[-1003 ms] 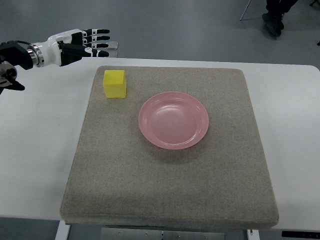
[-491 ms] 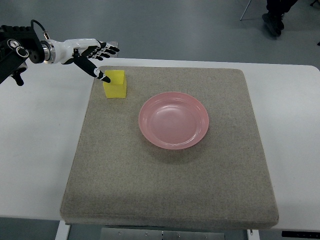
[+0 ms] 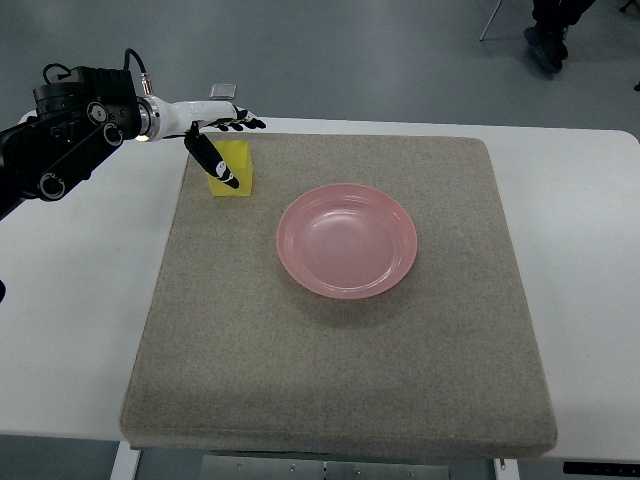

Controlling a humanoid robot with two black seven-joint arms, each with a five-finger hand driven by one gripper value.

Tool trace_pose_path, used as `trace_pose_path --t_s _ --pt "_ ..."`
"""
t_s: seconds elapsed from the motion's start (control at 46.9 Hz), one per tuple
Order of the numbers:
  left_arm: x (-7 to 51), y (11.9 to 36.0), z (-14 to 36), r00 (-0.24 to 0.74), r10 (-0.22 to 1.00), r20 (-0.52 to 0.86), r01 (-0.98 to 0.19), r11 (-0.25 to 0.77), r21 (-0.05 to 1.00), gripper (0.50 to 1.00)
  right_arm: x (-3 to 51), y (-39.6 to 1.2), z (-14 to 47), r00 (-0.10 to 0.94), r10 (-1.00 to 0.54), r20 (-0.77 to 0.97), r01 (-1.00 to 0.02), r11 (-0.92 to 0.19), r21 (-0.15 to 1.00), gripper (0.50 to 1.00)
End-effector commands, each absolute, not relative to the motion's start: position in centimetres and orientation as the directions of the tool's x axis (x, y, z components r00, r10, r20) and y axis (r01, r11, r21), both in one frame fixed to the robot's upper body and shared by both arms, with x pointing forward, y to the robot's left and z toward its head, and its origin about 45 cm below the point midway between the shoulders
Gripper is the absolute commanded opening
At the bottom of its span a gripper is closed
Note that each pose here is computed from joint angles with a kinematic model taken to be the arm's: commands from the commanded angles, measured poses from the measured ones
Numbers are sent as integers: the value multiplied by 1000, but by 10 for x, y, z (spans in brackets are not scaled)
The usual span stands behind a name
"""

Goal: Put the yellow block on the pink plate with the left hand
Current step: 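Lower the left hand onto the yellow cube and close fingers around it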

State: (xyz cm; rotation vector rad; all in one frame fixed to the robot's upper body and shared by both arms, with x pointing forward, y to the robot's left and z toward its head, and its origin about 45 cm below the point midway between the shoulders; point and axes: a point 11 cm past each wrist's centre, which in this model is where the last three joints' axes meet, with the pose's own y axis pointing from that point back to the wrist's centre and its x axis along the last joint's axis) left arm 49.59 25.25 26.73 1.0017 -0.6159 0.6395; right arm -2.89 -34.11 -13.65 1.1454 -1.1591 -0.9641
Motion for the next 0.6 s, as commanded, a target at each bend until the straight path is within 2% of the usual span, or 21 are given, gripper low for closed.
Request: trace_pose_path --t_s 0.0,0.277,0.47,0.576 --pt "495 253 265 662 177 728 -728 384 569 994 -29 -341 -137 166 -971 175 -5 177 984 924" --pt "494 253 258 664 153 732 -725 370 581 994 -29 -341 -137 166 -971 175 -5 177 984 924" --pt "495 254 247 602 104 791 -772 330 544 992 -29 -341 -137 166 -971 175 -5 177 984 924" --pt "494 251 243 600 89 795 -771 329 545 992 -29 -341 -137 166 -971 175 -5 177 984 924"
